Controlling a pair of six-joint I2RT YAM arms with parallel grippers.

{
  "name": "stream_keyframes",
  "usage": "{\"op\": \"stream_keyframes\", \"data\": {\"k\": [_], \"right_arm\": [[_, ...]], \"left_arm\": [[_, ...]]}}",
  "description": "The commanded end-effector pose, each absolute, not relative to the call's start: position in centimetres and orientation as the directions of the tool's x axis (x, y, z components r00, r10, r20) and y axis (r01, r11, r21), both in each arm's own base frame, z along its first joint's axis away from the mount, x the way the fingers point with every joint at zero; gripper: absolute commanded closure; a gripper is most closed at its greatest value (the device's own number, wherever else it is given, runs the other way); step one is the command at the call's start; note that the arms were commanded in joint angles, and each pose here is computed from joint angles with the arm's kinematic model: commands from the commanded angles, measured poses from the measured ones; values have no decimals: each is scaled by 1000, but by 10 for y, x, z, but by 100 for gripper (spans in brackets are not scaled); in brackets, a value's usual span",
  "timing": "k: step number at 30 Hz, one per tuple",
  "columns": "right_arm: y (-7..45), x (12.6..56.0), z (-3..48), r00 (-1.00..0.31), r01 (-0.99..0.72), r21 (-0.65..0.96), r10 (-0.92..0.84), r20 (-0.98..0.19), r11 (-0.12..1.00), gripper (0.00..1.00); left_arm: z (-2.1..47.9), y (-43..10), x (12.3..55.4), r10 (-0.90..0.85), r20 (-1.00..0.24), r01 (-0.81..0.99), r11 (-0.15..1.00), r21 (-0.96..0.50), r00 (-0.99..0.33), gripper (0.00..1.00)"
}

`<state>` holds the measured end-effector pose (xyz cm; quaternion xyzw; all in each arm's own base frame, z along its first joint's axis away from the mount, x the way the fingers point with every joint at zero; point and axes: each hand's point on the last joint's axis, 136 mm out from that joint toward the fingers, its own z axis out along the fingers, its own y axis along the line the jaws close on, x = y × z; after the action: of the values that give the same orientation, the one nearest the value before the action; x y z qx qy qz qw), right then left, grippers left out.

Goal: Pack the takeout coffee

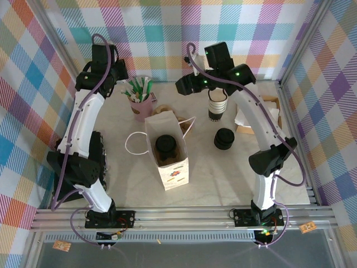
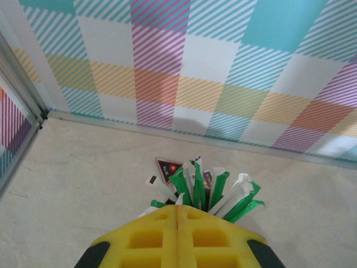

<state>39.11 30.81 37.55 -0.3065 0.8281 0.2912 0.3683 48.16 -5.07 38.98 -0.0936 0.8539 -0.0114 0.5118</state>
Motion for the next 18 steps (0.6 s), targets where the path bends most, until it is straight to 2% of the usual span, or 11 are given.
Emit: {"op": "stream_keyframes", "data": {"k": [1, 9, 18], "right_arm": [[295, 371, 398, -517, -724, 239, -280, -809, 647, 38], [277, 345, 401, -503, -723, 222, -280, -818, 654, 37], [270, 341, 382, -507, -721, 192, -317, -802, 666, 36]], "left_arm": [[421, -48, 462, -180, -898, -172, 978, -119, -402, 100], [424, -57, 459, -160, -907, -183, 979, -95, -390, 100], [433, -71, 483, -154, -923, -186, 978, -92, -353, 100]]}}
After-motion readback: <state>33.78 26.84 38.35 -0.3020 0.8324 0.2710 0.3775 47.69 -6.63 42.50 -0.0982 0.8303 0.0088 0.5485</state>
